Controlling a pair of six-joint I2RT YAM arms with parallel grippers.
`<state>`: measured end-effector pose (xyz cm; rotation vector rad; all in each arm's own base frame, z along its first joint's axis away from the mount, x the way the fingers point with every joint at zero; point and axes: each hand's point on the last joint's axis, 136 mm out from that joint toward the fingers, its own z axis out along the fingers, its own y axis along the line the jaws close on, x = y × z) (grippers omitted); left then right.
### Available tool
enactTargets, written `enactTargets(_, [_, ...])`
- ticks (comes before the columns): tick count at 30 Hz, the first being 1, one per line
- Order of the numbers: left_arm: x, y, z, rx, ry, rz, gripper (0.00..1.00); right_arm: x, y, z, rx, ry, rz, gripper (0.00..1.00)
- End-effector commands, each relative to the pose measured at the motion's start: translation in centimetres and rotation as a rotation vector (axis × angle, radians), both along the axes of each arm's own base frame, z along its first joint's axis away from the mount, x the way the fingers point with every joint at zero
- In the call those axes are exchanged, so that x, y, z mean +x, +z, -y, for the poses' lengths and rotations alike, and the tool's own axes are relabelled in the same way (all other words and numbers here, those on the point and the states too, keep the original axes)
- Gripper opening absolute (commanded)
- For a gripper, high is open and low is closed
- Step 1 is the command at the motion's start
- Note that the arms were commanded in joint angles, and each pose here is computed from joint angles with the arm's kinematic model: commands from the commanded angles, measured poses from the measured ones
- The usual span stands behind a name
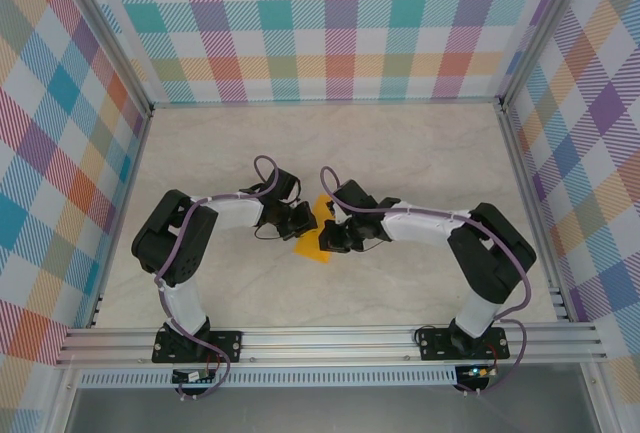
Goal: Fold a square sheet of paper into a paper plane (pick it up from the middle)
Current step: Fold the triangle a second time at the center of the table.
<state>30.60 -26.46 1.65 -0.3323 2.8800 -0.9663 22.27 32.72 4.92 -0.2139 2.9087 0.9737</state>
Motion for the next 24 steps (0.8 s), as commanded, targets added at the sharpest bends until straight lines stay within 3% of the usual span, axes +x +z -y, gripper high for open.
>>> enactTargets(1, [-2.4,-3.7,-2.0,0.110,0.017,-0.087,0.08,0.2,-1.5,-0.4,-0.011,-0.022,-0.022,0.09])
enactTargets(10, [-1.2,-2.2,-0.7,0.037,-0.002,-0.012,0.09,-1.6,-4.8,1.2,-0.075,0.020,-0.078,0.08])
enactTargets(18, [0.3,3.5,1.5,-0.122,-0.042,0.180,0.12,-2.5,-6.7,3.1,-0.155,0.037,-0.095,0.07])
enactTargets(24, [-1.4,4.4,2.7,-0.181,-0.049,0.220,0.12,-2.5,-6.4,3.0,-0.142,0.041,-0.109,0.07])
